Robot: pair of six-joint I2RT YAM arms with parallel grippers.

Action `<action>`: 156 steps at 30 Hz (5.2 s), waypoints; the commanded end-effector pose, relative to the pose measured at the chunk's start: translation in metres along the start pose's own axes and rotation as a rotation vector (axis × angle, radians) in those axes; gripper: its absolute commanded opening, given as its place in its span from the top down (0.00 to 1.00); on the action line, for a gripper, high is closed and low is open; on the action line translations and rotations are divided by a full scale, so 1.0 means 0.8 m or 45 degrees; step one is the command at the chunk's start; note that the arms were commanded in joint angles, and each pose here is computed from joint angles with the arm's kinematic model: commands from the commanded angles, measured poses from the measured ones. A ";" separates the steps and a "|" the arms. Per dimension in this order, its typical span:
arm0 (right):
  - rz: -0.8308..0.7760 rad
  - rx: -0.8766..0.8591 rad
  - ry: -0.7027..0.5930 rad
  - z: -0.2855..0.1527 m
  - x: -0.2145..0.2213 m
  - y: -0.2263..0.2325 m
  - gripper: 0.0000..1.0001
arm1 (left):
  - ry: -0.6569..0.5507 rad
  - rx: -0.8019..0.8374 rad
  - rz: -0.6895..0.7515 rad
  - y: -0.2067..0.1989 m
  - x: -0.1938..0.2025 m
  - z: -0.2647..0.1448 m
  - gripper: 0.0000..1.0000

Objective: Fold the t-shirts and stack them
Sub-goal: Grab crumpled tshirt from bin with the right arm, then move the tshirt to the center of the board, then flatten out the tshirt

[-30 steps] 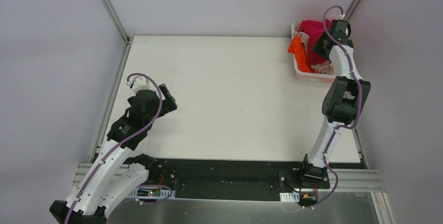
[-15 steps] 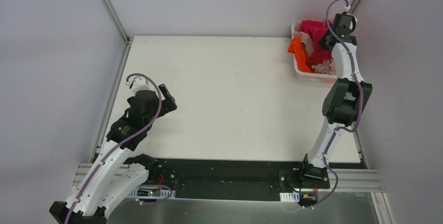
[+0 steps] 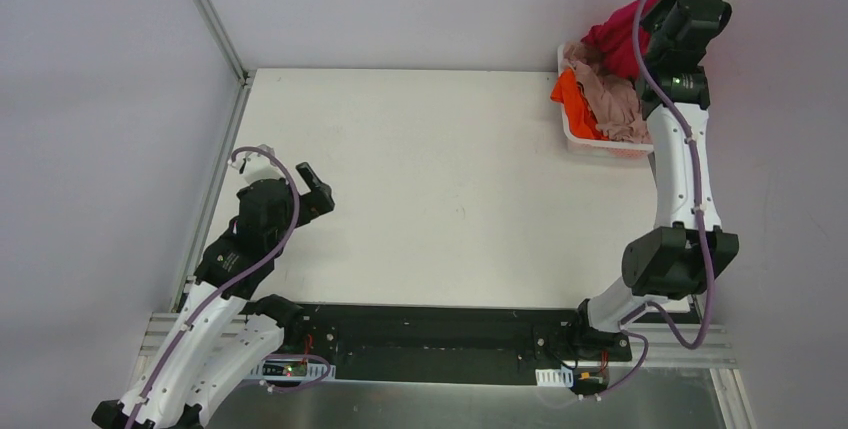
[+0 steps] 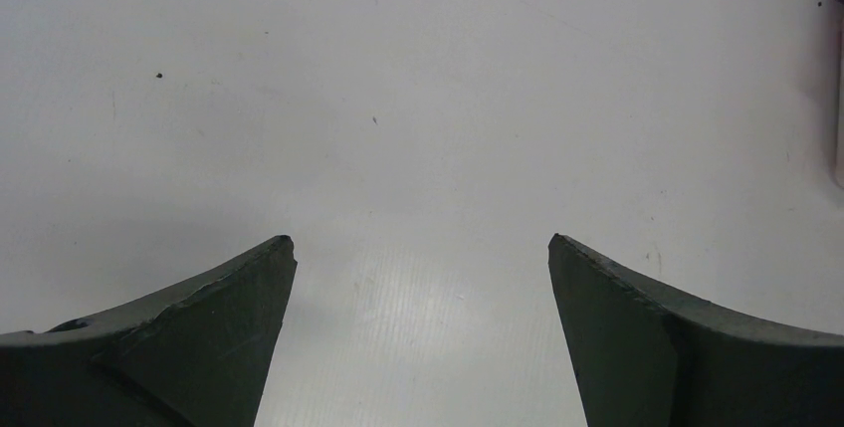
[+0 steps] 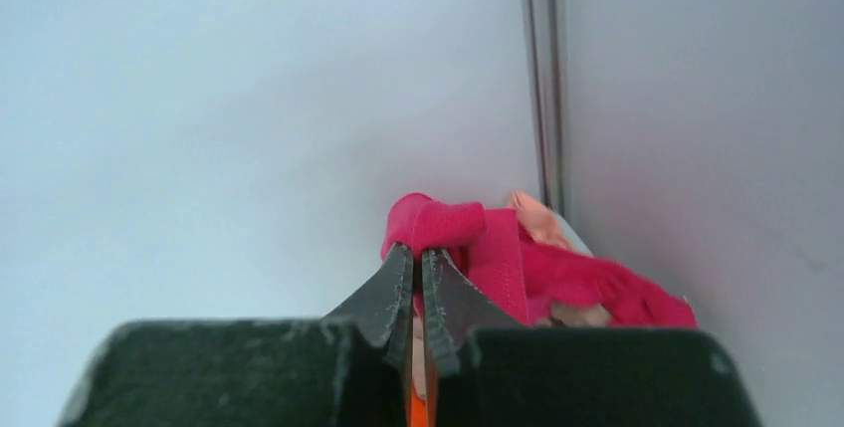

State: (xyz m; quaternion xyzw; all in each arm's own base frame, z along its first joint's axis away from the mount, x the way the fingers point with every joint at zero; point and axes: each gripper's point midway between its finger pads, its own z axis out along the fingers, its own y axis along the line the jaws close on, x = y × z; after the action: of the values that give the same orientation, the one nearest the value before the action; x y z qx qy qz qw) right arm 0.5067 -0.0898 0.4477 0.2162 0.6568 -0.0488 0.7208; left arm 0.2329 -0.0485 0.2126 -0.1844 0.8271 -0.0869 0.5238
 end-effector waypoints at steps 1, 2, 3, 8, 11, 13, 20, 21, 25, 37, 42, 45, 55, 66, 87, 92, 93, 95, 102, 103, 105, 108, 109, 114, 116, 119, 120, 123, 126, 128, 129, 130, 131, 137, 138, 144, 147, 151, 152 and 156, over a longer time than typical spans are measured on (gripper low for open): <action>0.047 -0.094 -0.465 -0.071 -0.174 0.036 1.00 | -0.054 0.034 0.000 -0.006 -0.015 -0.005 0.00; 0.060 -0.138 -0.502 -0.084 -0.192 0.046 1.00 | -0.056 0.039 -0.003 -0.007 -0.016 -0.006 0.00; 0.072 -0.179 -0.529 -0.098 -0.208 0.056 1.00 | -0.057 0.043 -0.006 -0.008 -0.017 -0.007 0.00; 0.152 -0.381 -0.560 -0.150 -0.253 0.100 1.00 | -0.050 0.073 -0.018 -0.014 -0.018 -0.010 0.00; 0.182 -0.447 -0.552 -0.169 -0.272 0.125 1.00 | -0.053 0.100 -0.024 -0.017 -0.019 -0.014 0.00; 0.226 -0.569 -0.540 -0.197 -0.286 0.153 1.00 | -0.062 0.100 -0.025 -0.016 -0.020 -0.015 0.00; 0.410 -1.096 -0.532 -0.339 -0.321 0.249 1.00 | -0.055 0.125 -0.032 -0.020 -0.019 -0.018 0.00; 0.434 -1.154 -0.508 -0.352 -0.319 0.258 1.00 | -0.052 0.132 -0.035 -0.021 -0.019 -0.018 0.00; 0.517 -1.343 -0.401 -0.384 -0.303 0.297 1.00 | -0.044 0.148 -0.043 -0.023 -0.017 -0.020 0.00; 0.395 -1.284 -0.249 -0.366 -0.202 0.345 1.00 | -0.032 0.182 -0.098 -0.022 -0.006 -0.025 0.00; 0.229 -1.189 -0.006 -0.351 -0.099 0.332 1.00 | 0.011 0.150 -0.097 -0.018 0.007 -0.016 0.00; 0.105 -0.990 0.246 -0.331 0.025 0.297 1.00 | 0.058 0.100 -0.091 -0.014 0.020 -0.004 0.00; -0.139 -0.042 0.706 -0.244 0.366 0.071 1.00 | 0.355 0.004 -0.009 -0.019 0.084 0.041 0.00; -0.440 0.631 0.789 -0.237 0.413 -0.050 0.06 | 0.730 0.104 -0.004 -0.066 0.172 0.102 0.12; 0.088 0.042 0.963 -0.331 0.403 -0.003 0.01 | 0.814 0.039 -0.004 -0.092 0.201 0.179 0.50; 0.063 0.062 1.000 -0.331 0.413 -0.004 0.01 | 0.801 0.081 -0.020 -0.100 0.191 0.172 0.69; 0.058 0.067 1.004 -0.330 0.414 -0.005 0.01 | 0.796 0.089 -0.022 -0.101 0.189 0.170 0.72; 0.046 0.077 1.010 -0.330 0.417 -0.006 0.01 | 0.796 0.096 -0.023 -0.102 0.188 0.166 0.79; 0.010 0.123 1.031 -0.327 0.430 -0.013 0.01 | 0.836 0.117 -0.021 -0.107 0.184 0.155 1.00; 0.010 0.131 1.038 -0.326 0.431 -0.013 0.01 | 0.835 0.123 -0.021 -0.108 0.182 0.153 1.00; 0.007 0.142 1.052 -0.322 0.435 -0.012 0.01 | 0.825 0.142 -0.026 -0.111 0.176 0.148 1.00; 0.002 0.159 1.091 -0.314 0.447 -0.009 0.01 | 0.776 0.167 -0.032 -0.113 0.162 0.139 1.00; 0.011 0.168 1.101 -0.310 0.451 -0.008 0.01 | 0.761 0.169 -0.033 -0.112 0.159 0.136 1.00; 0.086 0.234 1.136 -0.278 0.475 -0.010 0.03 | 0.660 0.139 -0.033 -0.100 0.141 0.129 1.00; 0.121 0.257 1.167 -0.269 0.489 -0.012 0.08 | 0.634 0.145 -0.031 -0.099 0.135 0.126 1.00; 0.182 0.223 1.249 -0.268 0.514 -0.003 0.26 | 0.597 0.157 -0.030 -0.099 0.126 0.121 1.00; 0.205 0.194 1.272 -0.269 0.522 0.003 0.34 | 0.567 0.141 -0.025 -0.096 0.120 0.121 1.00; 0.267 0.128 1.306 -0.273 0.532 0.017 0.70 | 0.520 0.134 -0.016 -0.094 0.109 0.120 1.00; 0.299 0.046 1.262 -0.270 0.507 0.031 1.00 | 0.446 0.155 -0.005 -0.098 0.086 0.116 1.00; 0.290 -0.006 1.202 -0.267 0.475 0.038 1.00 | 0.381 0.180 0.003 -0.104 0.064 0.110 1.00; 0.264 -0.017 1.181 -0.269 0.458 0.036 1.00 | 0.326 0.195 0.005 -0.108 0.047 0.105 1.00; 0.248 -0.043 1.149 -0.270 0.437 0.038 1.00 | 0.280 0.207 0.003 -0.111 0.031 0.099 1.00; 0.240 -0.069 1.120 -0.272 0.415 0.040 1.00 | 0.226 0.220 -0.008 -0.113 0.014 0.091 1.00; 0.293 -0.372 0.856 -0.307 0.252 0.066 1.00 | -0.136 0.320 -0.089 -0.116 -0.100 0.008 1.00; 0.312 -0.425 0.804 -0.315 0.223 0.070 1.00 | -0.192 0.344 -0.103 -0.116 -0.118 -0.009 1.00; 0.365 -0.622 0.494 -0.368 0.058 0.071 1.00 | -0.478 0.474 -0.168 -0.110 -0.218 -0.126 1.00; 0.403 -0.638 0.365 -0.388 -0.002 0.062 1.00 | -0.561 0.530 -0.180 -0.110 -0.252 -0.173 1.00; 0.443 -0.806 0.274 -0.428 -0.065 0.072 1.00 | -0.629 0.616 -0.176 -0.115 -0.286 -0.224 1.00; 0.443 -0.840 0.265 -0.437 -0.076 0.073 1.00 | -0.635 0.637 -0.168 -0.118 -0.291 -0.232 1.00; 0.420 -0.867 0.217 -0.449 -0.106 0.072 1.00 | -0.692 0.648 -0.161 -0.118 -0.314 -0.255 1.00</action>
State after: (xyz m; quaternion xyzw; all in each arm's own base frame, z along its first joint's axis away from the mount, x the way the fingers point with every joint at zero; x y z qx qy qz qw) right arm 0.1936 0.0776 0.5118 0.0963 0.6522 0.3101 0.6850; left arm 0.1668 -0.0472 0.5293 -0.1324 0.5965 -0.2866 0.7379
